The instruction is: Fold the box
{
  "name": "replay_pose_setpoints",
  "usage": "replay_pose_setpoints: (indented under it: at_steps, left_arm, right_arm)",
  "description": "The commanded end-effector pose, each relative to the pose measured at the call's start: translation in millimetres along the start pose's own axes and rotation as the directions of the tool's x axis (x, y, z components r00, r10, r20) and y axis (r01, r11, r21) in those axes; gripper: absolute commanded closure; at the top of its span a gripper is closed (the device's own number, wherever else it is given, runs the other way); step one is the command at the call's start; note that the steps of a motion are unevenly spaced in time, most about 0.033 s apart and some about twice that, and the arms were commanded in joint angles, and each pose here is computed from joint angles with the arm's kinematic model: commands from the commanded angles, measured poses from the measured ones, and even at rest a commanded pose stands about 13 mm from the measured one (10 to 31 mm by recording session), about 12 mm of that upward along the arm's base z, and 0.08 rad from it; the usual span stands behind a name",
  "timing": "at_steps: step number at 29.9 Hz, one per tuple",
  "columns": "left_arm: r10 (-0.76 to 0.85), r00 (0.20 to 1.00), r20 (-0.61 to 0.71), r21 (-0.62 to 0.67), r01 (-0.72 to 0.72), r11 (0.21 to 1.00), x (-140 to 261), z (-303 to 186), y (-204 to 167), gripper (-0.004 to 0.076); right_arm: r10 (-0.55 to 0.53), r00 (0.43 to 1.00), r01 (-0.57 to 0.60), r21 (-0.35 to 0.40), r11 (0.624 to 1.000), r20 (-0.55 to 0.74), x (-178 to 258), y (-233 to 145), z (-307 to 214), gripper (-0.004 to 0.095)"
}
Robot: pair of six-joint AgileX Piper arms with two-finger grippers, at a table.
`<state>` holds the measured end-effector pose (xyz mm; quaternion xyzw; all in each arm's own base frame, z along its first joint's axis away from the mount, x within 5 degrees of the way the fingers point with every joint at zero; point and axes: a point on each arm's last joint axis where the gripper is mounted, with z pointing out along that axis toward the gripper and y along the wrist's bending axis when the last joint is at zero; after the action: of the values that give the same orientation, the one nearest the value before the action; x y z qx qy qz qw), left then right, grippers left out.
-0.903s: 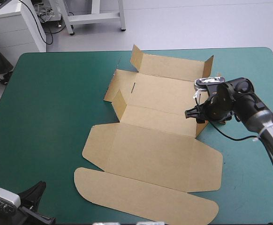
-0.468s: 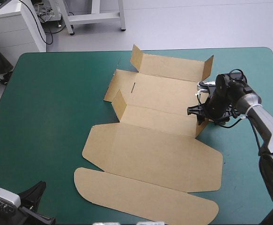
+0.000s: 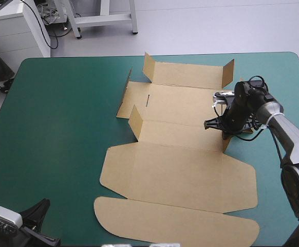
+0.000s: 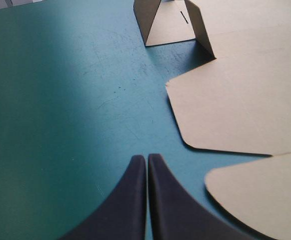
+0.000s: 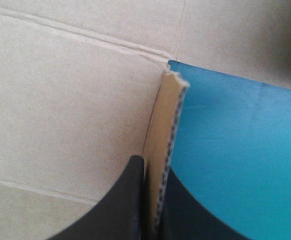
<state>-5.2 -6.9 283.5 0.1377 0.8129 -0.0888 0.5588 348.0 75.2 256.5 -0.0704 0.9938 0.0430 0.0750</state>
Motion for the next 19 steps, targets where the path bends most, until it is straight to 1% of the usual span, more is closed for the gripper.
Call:
replay_pose_setpoints:
  at_steps: [1, 3, 5, 7, 10, 13, 15, 17, 19]
  left_arm:
    - [0.002, 0.996, 0.09, -0.006, -0.001, 1.0, -11, -5, 0, 0.0731]
    - [0.002, 0.996, 0.09, -0.006, -0.001, 1.0, -11, -5, 0, 0.0731]
    - [0.002, 0.996, 0.09, -0.006, -0.001, 1.0, -11, -5, 0, 0.0731]
    - [0.002, 0.996, 0.09, -0.006, -0.001, 1.0, -11, -5, 0, 0.0731]
    - [0.002, 0.996, 0.09, -0.006, -0.001, 1.0, -11, -5, 0, 0.0731]
    - [0.002, 0.996, 0.092, -0.006, -0.001, 1.0, -11, -5, 0, 0.0731]
    - [0.002, 0.996, 0.092, -0.006, -0.001, 1.0, -11, -5, 0, 0.0731]
    - [0.001, 0.996, 0.092, -0.005, 0.0, 1.0, -11, -5, 0, 0.0731]
    - [0.001, 0.996, 0.092, -0.005, 0.0, 1.0, -11, -5, 0, 0.0731]
  right_arm:
    - [-0.076, 0.993, 0.075, 0.025, 0.997, 0.087, -3, -3, -24, 0.0928]
    - [-0.118, 0.986, 0.115, 0.031, 0.993, 0.117, -8, -3, -27, 0.0928]
    - [-0.189, 0.971, 0.186, 0.032, 0.982, 0.146, -17, -1, -33, 0.0928]
    - [-0.251, 0.952, 0.25, 0.029, 0.968, 0.178, -27, 2, -38, 0.0928]
    - [-0.346, 0.915, 0.342, 0.052, 0.938, 0.206, -47, 5, -50, 0.0928]
    - [-0.408, 0.892, 0.403, 0.065, 0.913, 0.197, -67, 7, -61, 0.0928]
    - [-0.435, 0.869, 0.428, 0.082, 0.9, 0.236, -79, 9, -66, 0.0928]
    - [-0.494, 0.823, 0.491, 0.088, 0.867, 0.281, -89, 13, -72, 0.0928]
    - [-0.572, 0.763, 0.565, 0.121, 0.816, 0.3, -96, 20, -75, 0.0928]
